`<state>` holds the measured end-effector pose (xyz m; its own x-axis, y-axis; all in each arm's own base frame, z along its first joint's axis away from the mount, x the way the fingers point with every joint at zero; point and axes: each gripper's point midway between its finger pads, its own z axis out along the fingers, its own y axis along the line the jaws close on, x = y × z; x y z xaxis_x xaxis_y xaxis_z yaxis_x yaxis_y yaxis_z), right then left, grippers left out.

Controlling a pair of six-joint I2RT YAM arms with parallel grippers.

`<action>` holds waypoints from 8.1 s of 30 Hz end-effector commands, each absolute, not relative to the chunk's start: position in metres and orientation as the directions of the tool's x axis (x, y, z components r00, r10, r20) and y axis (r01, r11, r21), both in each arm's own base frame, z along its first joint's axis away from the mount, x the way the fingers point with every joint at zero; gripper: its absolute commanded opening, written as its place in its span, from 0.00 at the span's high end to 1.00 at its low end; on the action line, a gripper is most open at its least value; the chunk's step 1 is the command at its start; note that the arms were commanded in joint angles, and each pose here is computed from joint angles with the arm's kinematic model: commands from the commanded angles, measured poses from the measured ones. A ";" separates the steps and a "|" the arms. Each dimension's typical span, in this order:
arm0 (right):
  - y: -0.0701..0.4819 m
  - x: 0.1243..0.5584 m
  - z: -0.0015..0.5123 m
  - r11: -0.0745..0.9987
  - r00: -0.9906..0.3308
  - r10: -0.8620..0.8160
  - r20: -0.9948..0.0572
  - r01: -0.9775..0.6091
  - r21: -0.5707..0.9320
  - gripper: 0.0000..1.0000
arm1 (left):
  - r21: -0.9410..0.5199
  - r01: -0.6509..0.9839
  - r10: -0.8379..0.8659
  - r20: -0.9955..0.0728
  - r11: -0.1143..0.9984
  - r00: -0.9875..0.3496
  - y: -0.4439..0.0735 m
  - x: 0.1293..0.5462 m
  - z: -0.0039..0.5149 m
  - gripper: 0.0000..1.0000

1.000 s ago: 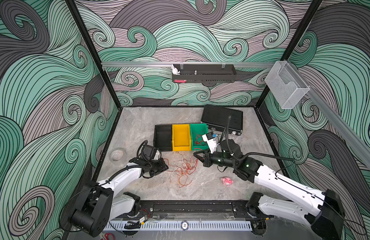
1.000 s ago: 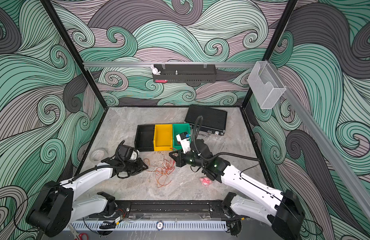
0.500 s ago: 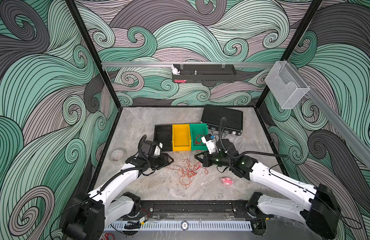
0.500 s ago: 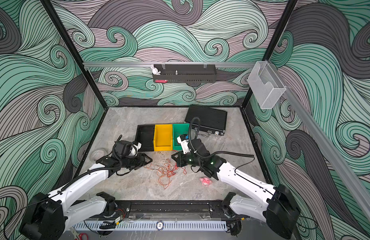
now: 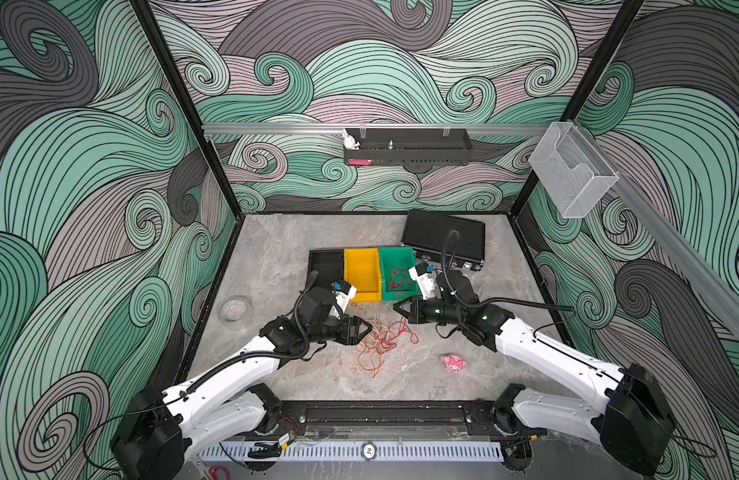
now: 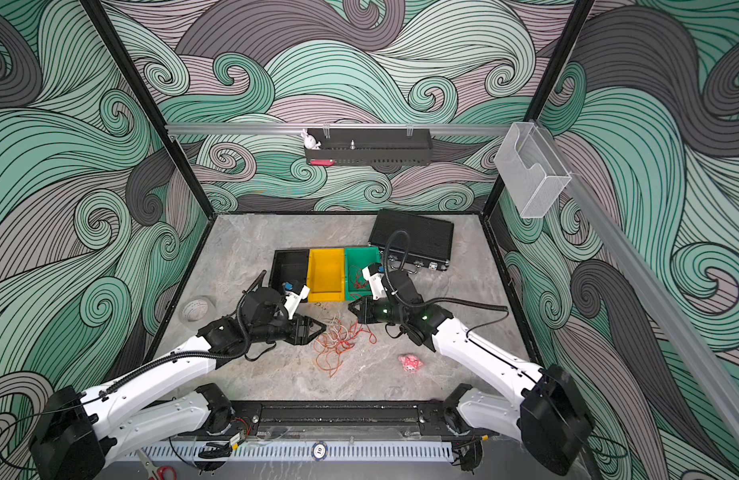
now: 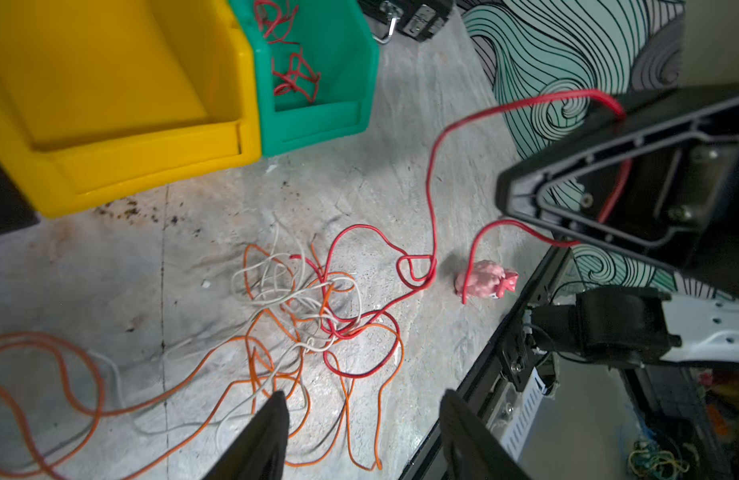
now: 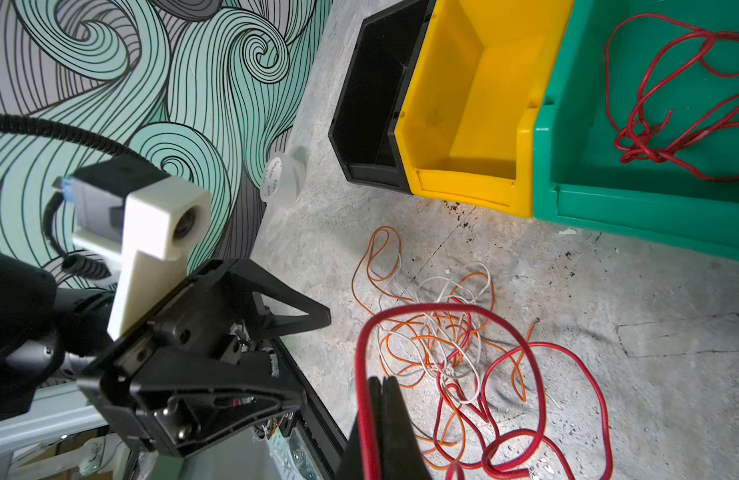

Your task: Untangle the cables

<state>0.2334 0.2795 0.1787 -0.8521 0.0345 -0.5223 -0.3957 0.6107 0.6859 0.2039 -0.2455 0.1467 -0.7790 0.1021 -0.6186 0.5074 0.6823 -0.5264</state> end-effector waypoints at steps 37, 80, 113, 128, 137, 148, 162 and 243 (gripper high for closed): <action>0.263 0.229 0.185 0.519 -0.884 0.099 -0.456 -0.345 0.782 0.96 | -0.207 0.575 0.344 -0.627 0.792 -0.699 -0.262 0.247 0.046 0.45; 0.107 0.261 0.184 0.867 -0.700 0.353 -0.621 -0.004 0.498 0.97 | -0.242 0.378 0.138 -0.653 0.893 -0.744 -0.208 0.260 0.079 0.96; 0.202 0.247 0.233 0.571 -0.798 0.225 -0.559 -0.357 0.739 0.97 | -0.440 0.635 0.197 -0.703 0.635 -0.683 -0.299 0.233 0.147 0.36; 0.196 0.242 0.234 0.603 -0.786 0.212 -0.581 -0.363 0.710 0.97 | -0.566 0.619 0.207 -0.624 0.545 -0.753 -0.371 0.217 0.113 0.44; 0.188 0.237 0.232 0.639 -0.773 0.199 -0.603 -0.364 0.677 0.97 | -0.557 0.621 0.234 -0.611 0.551 -0.756 -0.388 0.224 0.095 0.52; 0.182 0.242 0.230 0.677 -0.755 0.200 -0.625 -0.355 0.645 0.97 | -0.552 0.624 0.295 -0.571 0.553 -0.766 -0.387 0.212 0.080 0.80; 0.177 0.242 0.196 0.716 -0.800 0.189 -0.570 -0.285 0.637 0.97 | -0.481 0.654 0.271 -0.644 0.584 -0.716 -0.371 0.218 0.109 1.00; 0.239 0.176 0.188 0.589 -0.861 -0.088 -0.502 -0.451 0.670 1.00 | -0.457 0.570 0.144 -0.681 0.683 -0.718 -0.306 0.251 0.136 1.00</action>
